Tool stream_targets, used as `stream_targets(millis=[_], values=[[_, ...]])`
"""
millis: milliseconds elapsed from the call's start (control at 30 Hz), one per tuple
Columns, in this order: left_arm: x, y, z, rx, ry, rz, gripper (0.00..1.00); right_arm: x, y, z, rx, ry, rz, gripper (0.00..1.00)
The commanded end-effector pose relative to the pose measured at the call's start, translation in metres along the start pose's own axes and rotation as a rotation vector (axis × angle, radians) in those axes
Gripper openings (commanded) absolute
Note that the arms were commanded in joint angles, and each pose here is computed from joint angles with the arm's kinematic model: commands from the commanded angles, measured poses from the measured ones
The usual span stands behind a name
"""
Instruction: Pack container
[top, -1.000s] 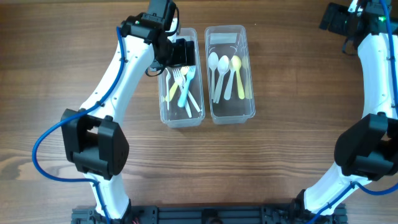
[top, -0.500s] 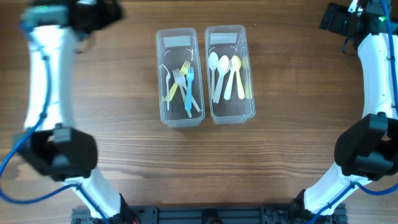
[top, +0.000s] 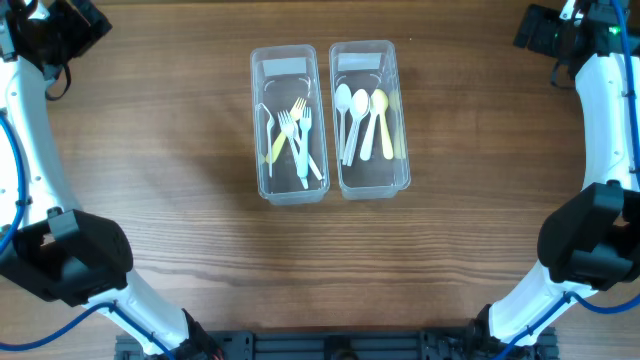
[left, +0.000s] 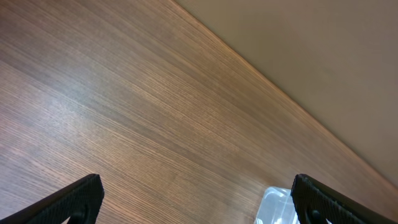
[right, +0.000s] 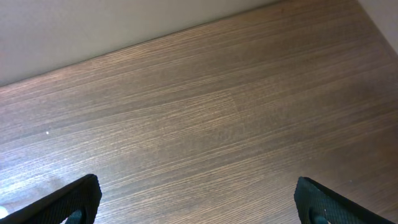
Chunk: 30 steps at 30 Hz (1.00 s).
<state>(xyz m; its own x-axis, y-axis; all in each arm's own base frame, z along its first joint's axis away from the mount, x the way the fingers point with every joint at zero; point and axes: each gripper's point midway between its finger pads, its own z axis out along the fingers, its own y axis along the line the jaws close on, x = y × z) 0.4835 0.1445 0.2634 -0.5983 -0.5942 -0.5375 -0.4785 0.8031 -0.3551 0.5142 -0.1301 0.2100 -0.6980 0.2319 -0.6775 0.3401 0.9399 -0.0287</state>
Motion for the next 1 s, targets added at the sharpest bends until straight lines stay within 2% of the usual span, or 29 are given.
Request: stream_targets(millis=[0,567,733,867,967], values=[[-0.008,-0.002,-0.012,0.009,-0.032,0.002,1.00,-0.006,0.001,-0.006,0.006,-0.021,-0.003,1.00],[-0.008,-0.002,-0.012,0.009,-0.032,0.002,1.00,-0.005,0.003,-0.010,0.002,-0.021,-0.008,1.00],[-0.008,-0.002,-0.012,0.009,-0.032,0.002,1.00,-0.034,0.017,-0.081,-0.037,-0.153,-0.018,1.00],[-0.008,-0.002,-0.012,0.009,-0.032,0.002,1.00,-0.060,0.028,-0.178,-0.091,-0.343,-0.022,1.00],[-0.008,-0.002,-0.012,0.009,-0.032,0.002,1.00,-0.071,0.004,-0.247,-0.014,-0.483,0.018,1.00]])
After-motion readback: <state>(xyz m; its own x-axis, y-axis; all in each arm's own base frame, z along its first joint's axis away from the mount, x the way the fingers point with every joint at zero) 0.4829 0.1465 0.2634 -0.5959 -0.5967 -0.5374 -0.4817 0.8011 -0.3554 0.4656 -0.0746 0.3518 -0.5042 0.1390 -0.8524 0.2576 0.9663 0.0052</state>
